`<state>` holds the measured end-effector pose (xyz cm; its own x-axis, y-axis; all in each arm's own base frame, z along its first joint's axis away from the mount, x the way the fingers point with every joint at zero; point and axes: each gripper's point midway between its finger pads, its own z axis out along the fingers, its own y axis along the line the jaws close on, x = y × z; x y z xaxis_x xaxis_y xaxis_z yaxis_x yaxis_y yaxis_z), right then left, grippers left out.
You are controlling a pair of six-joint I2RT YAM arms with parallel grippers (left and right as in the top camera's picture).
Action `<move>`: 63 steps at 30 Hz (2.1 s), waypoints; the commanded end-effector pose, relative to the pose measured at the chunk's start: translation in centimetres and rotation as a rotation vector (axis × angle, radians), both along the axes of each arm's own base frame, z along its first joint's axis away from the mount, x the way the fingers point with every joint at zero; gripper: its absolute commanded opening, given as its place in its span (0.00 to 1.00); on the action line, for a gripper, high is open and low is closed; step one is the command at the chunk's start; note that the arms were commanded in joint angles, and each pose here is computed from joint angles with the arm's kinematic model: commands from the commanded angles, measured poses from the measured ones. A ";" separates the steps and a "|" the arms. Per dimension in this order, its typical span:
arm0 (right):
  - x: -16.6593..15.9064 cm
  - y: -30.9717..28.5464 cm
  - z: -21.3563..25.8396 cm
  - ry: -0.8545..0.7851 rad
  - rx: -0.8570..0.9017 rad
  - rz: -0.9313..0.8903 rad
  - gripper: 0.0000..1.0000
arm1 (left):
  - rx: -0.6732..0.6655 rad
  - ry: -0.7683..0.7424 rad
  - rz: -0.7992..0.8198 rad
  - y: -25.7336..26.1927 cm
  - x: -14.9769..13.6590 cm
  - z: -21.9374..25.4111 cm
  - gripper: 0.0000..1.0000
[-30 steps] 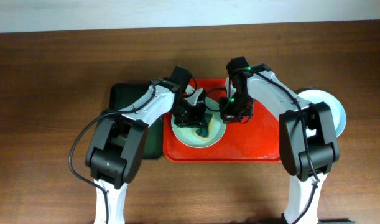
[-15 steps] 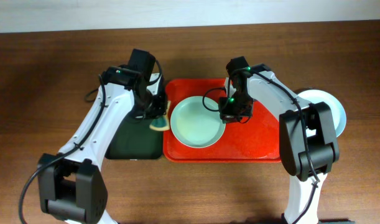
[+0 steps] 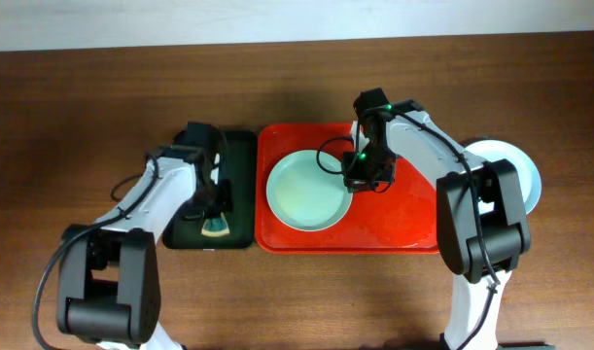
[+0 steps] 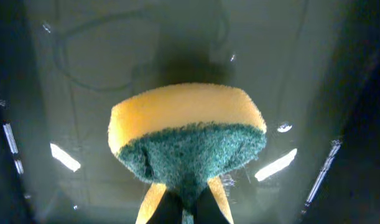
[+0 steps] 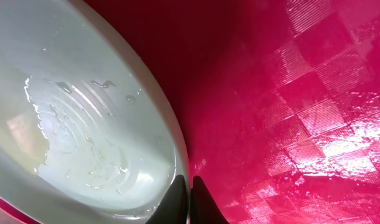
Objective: Clean dirty plates on tray and stack at the side
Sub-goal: 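Return the sponge to the black tray and raise left gripper, then lift the plate off the red tray with right gripper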
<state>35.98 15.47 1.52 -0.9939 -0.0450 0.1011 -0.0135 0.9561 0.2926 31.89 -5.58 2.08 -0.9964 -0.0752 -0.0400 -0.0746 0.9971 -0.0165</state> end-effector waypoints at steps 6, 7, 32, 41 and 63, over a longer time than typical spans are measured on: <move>-0.4 0.5 -0.5 0.017 0.004 0.010 0.31 | -0.044 -0.013 -0.015 -0.8 1.1 1.5 0.46; -0.4 0.5 -0.5 0.017 0.004 0.010 0.33 | -0.045 -0.021 -0.015 -0.9 1.5 2.3 0.47; -0.2 1.0 -0.4 0.018 0.066 -0.011 0.04 | -0.062 -0.427 0.212 7.0 6.8 20.3 0.99; 2.5 1.7 7.8 -0.046 0.114 -0.021 0.04 | -0.062 -0.427 0.212 7.0 6.8 20.3 0.99; 8.7 12.1 13.5 -0.696 -0.207 0.006 0.04 | -0.062 -0.427 0.212 7.0 6.8 20.3 0.99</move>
